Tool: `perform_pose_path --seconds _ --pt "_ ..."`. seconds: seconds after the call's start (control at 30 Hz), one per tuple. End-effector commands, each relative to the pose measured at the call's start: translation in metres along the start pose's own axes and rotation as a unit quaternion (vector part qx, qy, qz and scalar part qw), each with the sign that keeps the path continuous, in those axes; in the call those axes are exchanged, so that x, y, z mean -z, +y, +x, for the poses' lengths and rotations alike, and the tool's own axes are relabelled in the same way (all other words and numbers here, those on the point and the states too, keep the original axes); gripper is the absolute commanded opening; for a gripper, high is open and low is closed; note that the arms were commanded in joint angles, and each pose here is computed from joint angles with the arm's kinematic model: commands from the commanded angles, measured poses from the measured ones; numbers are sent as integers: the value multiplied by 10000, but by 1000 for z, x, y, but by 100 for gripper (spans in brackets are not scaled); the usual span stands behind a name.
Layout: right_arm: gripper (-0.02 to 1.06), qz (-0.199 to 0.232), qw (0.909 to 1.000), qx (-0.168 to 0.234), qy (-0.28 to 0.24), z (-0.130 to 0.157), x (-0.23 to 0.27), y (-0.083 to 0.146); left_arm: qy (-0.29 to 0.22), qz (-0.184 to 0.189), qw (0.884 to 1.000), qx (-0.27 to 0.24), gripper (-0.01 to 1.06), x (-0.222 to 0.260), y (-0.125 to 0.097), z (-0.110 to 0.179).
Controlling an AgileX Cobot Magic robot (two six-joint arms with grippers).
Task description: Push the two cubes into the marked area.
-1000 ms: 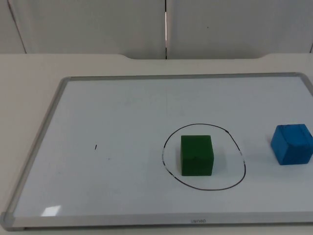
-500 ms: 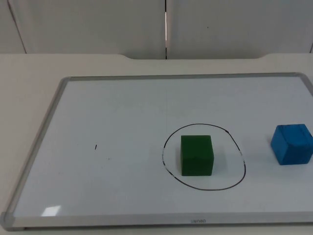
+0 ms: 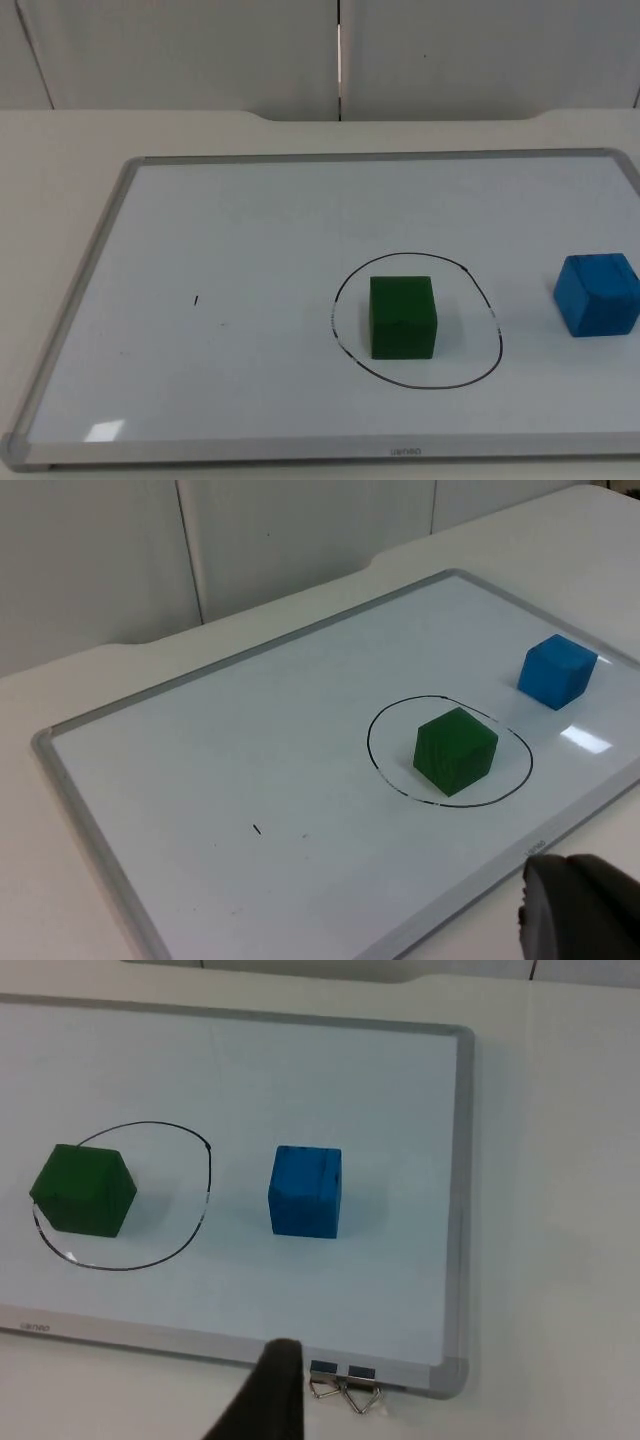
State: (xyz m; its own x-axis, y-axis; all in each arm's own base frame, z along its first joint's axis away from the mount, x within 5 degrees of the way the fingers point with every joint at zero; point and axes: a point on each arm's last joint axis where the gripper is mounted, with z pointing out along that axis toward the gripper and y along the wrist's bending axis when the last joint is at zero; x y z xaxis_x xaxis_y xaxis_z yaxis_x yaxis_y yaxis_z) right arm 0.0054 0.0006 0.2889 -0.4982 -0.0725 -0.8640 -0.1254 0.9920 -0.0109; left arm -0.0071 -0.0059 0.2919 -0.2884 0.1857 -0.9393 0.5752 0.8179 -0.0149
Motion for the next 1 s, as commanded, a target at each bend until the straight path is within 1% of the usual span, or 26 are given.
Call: perform_pose_path --seconds 0.0,0.1,0.13,0.23,0.27,0.3,0.33,0.37,0.47,0.5,0.57,0.63,0.7,0.83,0.87,0.97 --pt "85 25 9998 7 -181 -17 -1 0 -14 2 10000 22 0 0 0 1" --pt "71 25 9999 7 -156 -38 -9 -1 -14 2 10000 22 0 0 0 1" --pt "71 25 9999 7 -156 -38 -9 -1 -14 2 10000 22 0 0 0 1" --pt "55 23 10000 6 -35 -59 -22 -1 -14 2 10000 22 0 0 0 1" --pt "46 21 10000 6 55 -67 -30 -1 -14 2 10000 22 0 0 0 1" --pt "44 21 9999 6 108 -70 -34 -1 -14 2 10000 22 0 0 0 1" --pt "44 21 9999 6 108 -70 -34 -1 -14 2 10000 22 0 0 0 1" --pt "37 19 9998 6 182 -77 -42 -1 -14 2 10000 22 0 0 0 1" --pt "23 16 9993 6 367 -88 -61 -2 -14 2 10000 22 0 0 0 1" --pt "23 16 9993 6 367 -88 -61 -2 -14 2 10000 22 0 0 0 1" --pt "14 15 9991 5 433 -95 -73 -2 -14 2 10000 22 0 0 0 1" --pt "8 13 9984 5 558 -99 -85 -2 -14 2 10000 22 0 0 0 1" --pt "6 12 9979 5 645 -101 -92 -2 -14 2 10000 22 0 0 0 1" --pt "6 7 9953 4 966 -103 -124 -2 -14 2 10000 22 0 0 0 1" --pt "6 7 9953 4 966 -103 -124 -2 -14 2 10000 22 0 0 0 1" --pt "6 3 9931 -145 1163 -103 -150 -2 -14 2 10000 22 0 0 0 1"
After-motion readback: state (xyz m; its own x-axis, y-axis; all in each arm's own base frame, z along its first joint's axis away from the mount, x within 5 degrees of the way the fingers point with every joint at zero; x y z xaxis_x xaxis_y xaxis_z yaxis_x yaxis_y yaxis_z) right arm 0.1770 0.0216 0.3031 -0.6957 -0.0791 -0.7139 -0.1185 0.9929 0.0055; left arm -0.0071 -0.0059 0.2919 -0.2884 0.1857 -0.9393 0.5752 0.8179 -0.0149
